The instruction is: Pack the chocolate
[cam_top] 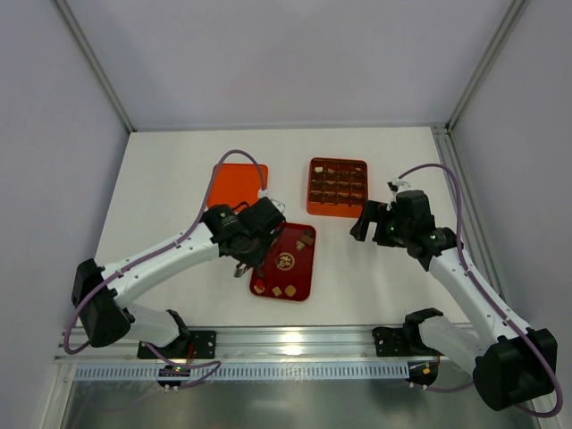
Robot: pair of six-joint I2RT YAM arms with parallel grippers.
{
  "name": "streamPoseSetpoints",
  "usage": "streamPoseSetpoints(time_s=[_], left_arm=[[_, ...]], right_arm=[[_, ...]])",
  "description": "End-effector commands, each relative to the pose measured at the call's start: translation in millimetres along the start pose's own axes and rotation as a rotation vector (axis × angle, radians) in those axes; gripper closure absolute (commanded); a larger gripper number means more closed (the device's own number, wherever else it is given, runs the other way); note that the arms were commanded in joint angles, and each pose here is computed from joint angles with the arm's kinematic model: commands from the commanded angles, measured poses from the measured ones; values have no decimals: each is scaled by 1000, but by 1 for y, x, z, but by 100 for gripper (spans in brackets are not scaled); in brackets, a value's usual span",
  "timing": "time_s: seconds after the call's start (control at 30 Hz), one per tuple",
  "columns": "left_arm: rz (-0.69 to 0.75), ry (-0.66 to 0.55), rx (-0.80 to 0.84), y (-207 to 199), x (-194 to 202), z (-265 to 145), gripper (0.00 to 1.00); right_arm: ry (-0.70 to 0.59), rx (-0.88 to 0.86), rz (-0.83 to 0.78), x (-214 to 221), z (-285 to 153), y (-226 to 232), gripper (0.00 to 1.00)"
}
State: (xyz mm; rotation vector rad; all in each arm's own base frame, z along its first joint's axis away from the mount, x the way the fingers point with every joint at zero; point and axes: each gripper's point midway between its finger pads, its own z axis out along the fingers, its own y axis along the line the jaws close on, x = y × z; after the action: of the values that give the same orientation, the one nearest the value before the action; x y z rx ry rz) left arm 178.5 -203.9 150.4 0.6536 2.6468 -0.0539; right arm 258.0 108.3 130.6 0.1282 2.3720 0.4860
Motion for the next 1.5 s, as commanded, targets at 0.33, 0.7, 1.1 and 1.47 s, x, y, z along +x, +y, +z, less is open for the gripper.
streamPoseSetpoints(time_s=[0.33,0.7,1.1,1.47], left_arm=[[13,13,-23,6,8,1,62],[14,16,-27,6,9,5,67],[22,32,-30,6,11,5,68],[27,53,-48,9,17,5,63]], right_arm=[[-38,-17,0,-8,0,4,0],[-43,-12,-1,-9,-2,3,0],[-43,-9,-2,-7,-5,2,0],[-41,-10,-2,-4,-5,1,0]])
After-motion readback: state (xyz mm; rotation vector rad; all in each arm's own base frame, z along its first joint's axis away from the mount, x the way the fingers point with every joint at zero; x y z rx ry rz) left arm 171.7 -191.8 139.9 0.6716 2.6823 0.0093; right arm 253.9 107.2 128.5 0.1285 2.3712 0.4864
